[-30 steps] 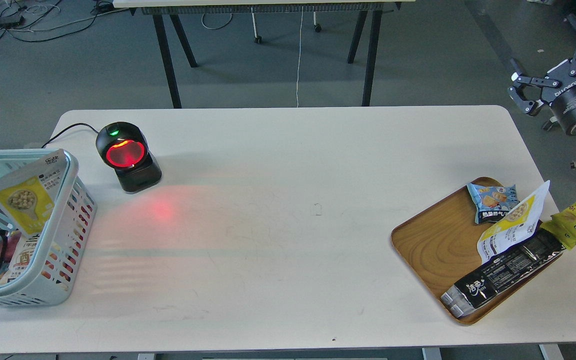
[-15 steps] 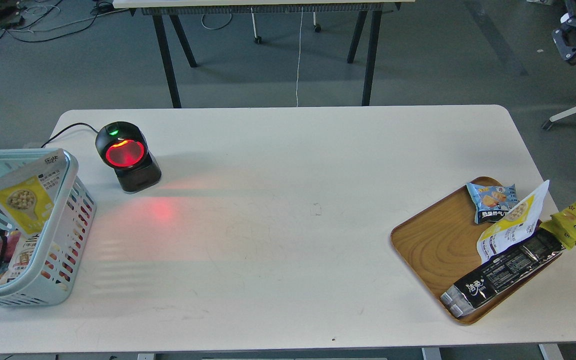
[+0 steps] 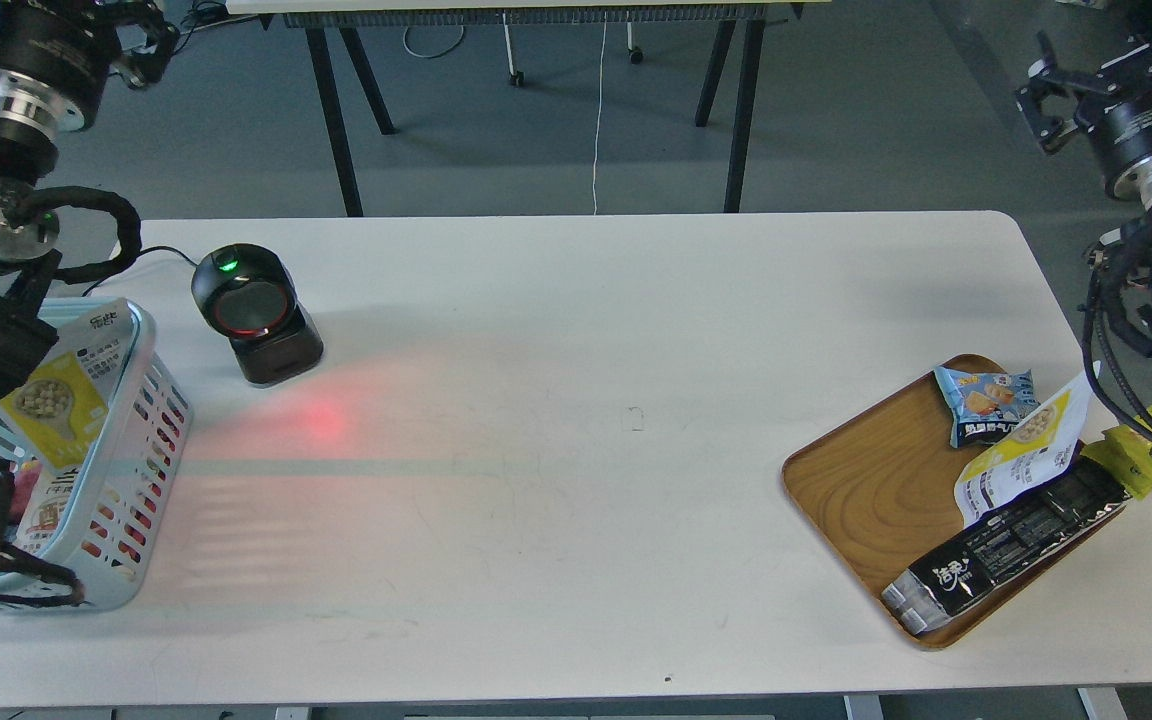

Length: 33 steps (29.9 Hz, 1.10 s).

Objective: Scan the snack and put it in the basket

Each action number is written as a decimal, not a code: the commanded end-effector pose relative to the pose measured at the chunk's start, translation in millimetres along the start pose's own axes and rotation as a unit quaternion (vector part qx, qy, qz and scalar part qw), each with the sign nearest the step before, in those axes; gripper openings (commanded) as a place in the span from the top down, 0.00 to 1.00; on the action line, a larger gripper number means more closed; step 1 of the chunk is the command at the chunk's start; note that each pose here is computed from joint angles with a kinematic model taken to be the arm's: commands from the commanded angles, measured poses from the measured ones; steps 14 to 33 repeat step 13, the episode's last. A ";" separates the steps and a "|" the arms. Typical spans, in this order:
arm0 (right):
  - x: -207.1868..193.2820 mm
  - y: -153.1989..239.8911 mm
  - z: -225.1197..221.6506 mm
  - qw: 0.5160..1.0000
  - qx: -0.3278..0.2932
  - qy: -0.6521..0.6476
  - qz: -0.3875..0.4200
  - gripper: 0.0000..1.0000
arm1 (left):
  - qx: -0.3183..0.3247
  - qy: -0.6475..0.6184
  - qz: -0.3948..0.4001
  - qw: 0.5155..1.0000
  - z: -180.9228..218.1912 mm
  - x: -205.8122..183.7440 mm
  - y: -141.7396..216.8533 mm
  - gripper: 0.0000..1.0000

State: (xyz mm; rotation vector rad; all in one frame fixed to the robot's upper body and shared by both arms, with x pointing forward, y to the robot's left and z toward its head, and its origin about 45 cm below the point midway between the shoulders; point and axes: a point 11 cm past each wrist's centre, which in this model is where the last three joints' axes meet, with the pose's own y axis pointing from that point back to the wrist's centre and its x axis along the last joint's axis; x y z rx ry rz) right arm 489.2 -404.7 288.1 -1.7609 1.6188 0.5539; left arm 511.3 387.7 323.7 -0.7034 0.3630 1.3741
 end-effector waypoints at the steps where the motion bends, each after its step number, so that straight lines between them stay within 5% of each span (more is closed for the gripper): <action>1: -2.3 -2.6 11.2 1.000 0.001 -0.015 0.003 0.01 | -0.003 0.056 0.010 0.998 -23.8 -5.4 -1.1 0.00; 7: -10.2 -7.0 14.4 1.000 0.002 -0.020 -0.004 0.01 | 0.005 0.104 0.006 0.995 -57.5 -21.2 -1.3 0.00; 33: -26.8 -19.6 -4.9 0.999 0.018 -0.015 -0.022 0.01 | 0.007 0.115 -0.022 0.993 -59.5 -40.2 -6.4 0.00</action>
